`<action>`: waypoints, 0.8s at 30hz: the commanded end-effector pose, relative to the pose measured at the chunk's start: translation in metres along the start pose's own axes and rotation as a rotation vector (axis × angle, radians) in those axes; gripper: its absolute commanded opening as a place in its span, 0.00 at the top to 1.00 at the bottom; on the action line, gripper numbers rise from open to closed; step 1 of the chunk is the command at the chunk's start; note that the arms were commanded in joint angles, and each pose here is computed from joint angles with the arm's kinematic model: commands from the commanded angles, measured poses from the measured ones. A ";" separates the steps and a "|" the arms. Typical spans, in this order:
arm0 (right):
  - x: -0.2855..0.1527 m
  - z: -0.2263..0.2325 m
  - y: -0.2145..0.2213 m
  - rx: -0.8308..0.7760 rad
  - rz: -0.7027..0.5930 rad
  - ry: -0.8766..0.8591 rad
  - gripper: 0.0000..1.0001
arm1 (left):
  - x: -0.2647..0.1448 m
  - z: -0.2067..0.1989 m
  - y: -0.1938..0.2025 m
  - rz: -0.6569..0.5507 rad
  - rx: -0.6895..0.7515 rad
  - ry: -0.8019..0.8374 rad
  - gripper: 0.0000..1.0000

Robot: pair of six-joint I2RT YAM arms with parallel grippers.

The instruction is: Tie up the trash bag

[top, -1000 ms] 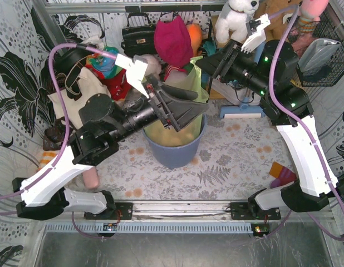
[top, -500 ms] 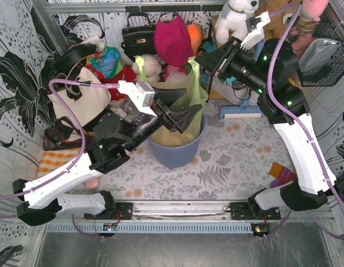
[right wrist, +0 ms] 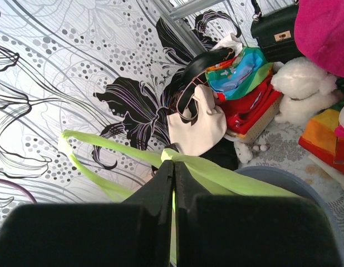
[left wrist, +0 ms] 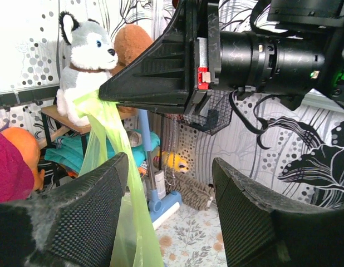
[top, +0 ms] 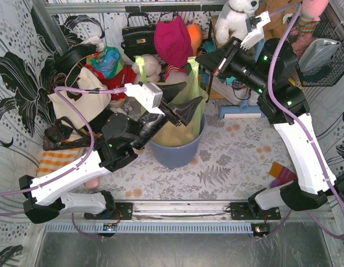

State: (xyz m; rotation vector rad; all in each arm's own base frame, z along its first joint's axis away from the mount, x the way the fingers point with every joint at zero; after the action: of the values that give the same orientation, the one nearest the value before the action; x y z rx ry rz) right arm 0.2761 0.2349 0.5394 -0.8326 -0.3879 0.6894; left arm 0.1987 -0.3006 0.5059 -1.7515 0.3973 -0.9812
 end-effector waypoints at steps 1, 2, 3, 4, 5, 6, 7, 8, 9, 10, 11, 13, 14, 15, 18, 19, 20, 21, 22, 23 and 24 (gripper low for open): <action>-0.009 0.024 -0.017 0.001 -0.052 -0.082 1.00 | 0.008 0.015 -0.018 -0.080 0.048 -0.047 0.29; -0.010 0.025 -0.017 0.002 -0.050 -0.086 1.00 | 0.009 0.018 -0.019 -0.086 0.056 -0.048 0.29; -0.011 0.027 -0.017 0.003 -0.046 -0.092 1.00 | 0.011 0.021 -0.020 -0.091 0.062 -0.043 0.29; -0.012 0.028 -0.017 0.006 -0.039 -0.096 1.00 | 0.013 0.025 -0.020 -0.094 0.066 -0.040 0.29; -0.012 0.029 -0.016 0.010 -0.029 -0.099 1.00 | 0.015 0.028 -0.020 -0.095 0.068 -0.037 0.30; -0.013 0.030 -0.015 0.017 -0.018 -0.102 1.00 | 0.017 0.032 -0.020 -0.098 0.074 -0.033 0.30; -0.013 0.031 -0.013 0.024 -0.005 -0.105 1.00 | 0.018 0.035 -0.020 -0.101 0.078 -0.029 0.30; -0.014 0.032 -0.012 0.035 0.009 -0.110 1.00 | 0.019 0.037 -0.019 -0.104 0.084 -0.026 0.30; -0.015 0.033 -0.010 0.044 0.022 -0.110 1.00 | 0.019 0.039 -0.019 -0.106 0.091 -0.023 0.30; -0.017 0.034 -0.010 0.053 0.030 -0.109 1.00 | 0.020 0.041 -0.018 -0.108 0.096 -0.014 0.30; -0.019 0.035 -0.009 0.064 0.038 -0.108 1.00 | 0.021 0.042 -0.017 -0.109 0.100 -0.005 0.30; -0.023 0.037 -0.007 0.075 0.056 -0.111 1.00 | 0.022 0.043 -0.018 -0.113 0.102 0.018 0.29; -0.025 0.037 -0.005 0.082 0.070 -0.107 1.00 | 0.023 0.043 -0.019 -0.116 0.103 0.027 0.28; -0.026 0.038 -0.003 0.087 0.080 -0.105 1.00 | 0.024 0.043 -0.018 -0.116 0.102 0.042 0.27; -0.031 0.039 0.001 0.093 0.106 -0.109 1.00 | 0.027 0.038 -0.019 -0.112 0.098 0.111 0.22; -0.032 0.039 0.002 0.094 0.114 -0.110 1.00 | 0.029 0.037 -0.020 -0.112 0.096 0.134 0.20; -0.034 0.040 0.003 0.096 0.119 -0.112 1.00 | 0.030 0.034 -0.020 -0.109 0.092 0.161 0.20; -0.035 0.040 0.004 0.097 0.122 -0.116 1.00 | 0.031 0.033 -0.020 -0.108 0.090 0.180 0.19; -0.035 0.040 0.005 0.099 0.124 -0.122 1.00 | 0.033 0.033 -0.019 -0.104 0.084 0.191 0.18; -0.037 0.042 0.006 0.101 0.122 -0.132 1.00 | 0.035 0.035 -0.019 -0.104 0.079 0.192 0.18; -0.037 0.043 0.005 0.103 0.116 -0.143 1.00 | 0.036 0.036 -0.020 -0.107 0.074 0.192 0.18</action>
State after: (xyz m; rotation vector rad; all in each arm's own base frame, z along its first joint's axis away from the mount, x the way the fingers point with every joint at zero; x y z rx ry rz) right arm 0.2413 0.2375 0.5490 -0.7487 -0.3738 0.8464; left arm 0.2542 -0.2938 0.5082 -1.6305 0.3856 -1.0963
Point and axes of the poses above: each gripper's point midway between its finger pads, its own x axis out along the fingers, its own z axis along the line the jaws close on, y = z × x, the point moved 3 cm from there along -x, back along the fingers, and after that the axes turned 2 degrees about -x, right-handed, at the moved point
